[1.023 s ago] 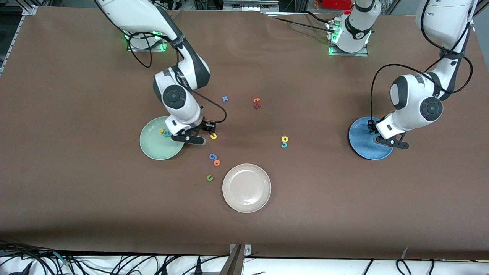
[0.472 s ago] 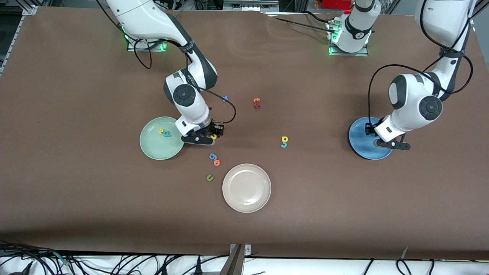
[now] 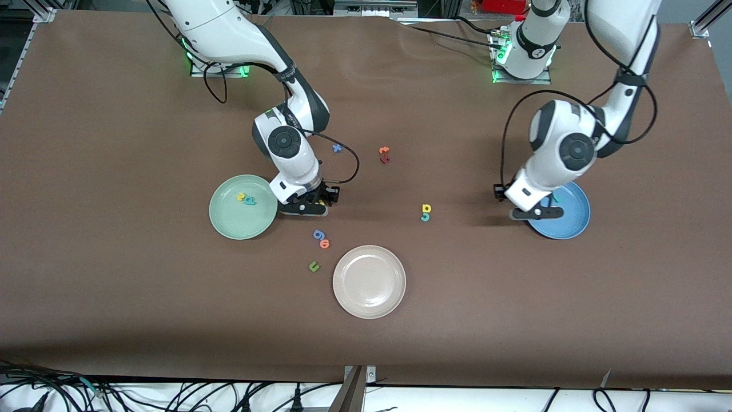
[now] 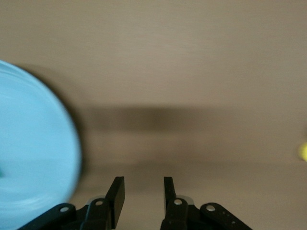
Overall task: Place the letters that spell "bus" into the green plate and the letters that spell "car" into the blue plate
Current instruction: 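Place the u on the green plate while the left gripper grasps yellow a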
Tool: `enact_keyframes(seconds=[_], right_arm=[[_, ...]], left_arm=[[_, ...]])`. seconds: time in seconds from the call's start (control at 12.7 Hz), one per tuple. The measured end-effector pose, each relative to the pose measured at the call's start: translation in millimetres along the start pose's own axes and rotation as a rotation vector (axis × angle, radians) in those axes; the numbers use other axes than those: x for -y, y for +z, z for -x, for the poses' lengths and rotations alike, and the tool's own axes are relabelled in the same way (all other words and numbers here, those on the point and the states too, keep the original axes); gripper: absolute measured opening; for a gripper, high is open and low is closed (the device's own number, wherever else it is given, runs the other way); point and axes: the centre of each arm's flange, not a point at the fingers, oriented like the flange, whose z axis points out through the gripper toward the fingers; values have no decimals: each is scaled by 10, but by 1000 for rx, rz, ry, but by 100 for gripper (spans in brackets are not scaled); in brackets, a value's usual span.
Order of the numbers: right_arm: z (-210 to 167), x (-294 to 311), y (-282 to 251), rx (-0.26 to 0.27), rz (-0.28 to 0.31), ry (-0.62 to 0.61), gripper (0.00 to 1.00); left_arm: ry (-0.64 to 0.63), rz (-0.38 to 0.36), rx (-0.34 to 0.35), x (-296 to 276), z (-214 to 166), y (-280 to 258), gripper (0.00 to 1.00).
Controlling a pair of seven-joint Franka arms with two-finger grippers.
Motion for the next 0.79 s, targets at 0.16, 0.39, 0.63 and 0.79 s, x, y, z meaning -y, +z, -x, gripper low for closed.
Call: enact_keyframes(seconds=[0.16,0.39,0.63,0.79], right_arm=[[-10,0,-7,-11,11,-24,54],[-17,-7,-4,-19,21,-40,53],[-23,-9,-8,-21,22,-43,44],[-30,-11,-17,-22,22,-42,30]], left_arm=[[-46,4,-13,-427,65,-20,41],[-102,8,-23,-917,56,56,42],[-95,5,-21,-1292,65,229,49],[-70,8,-28,-1506,58,326,54]])
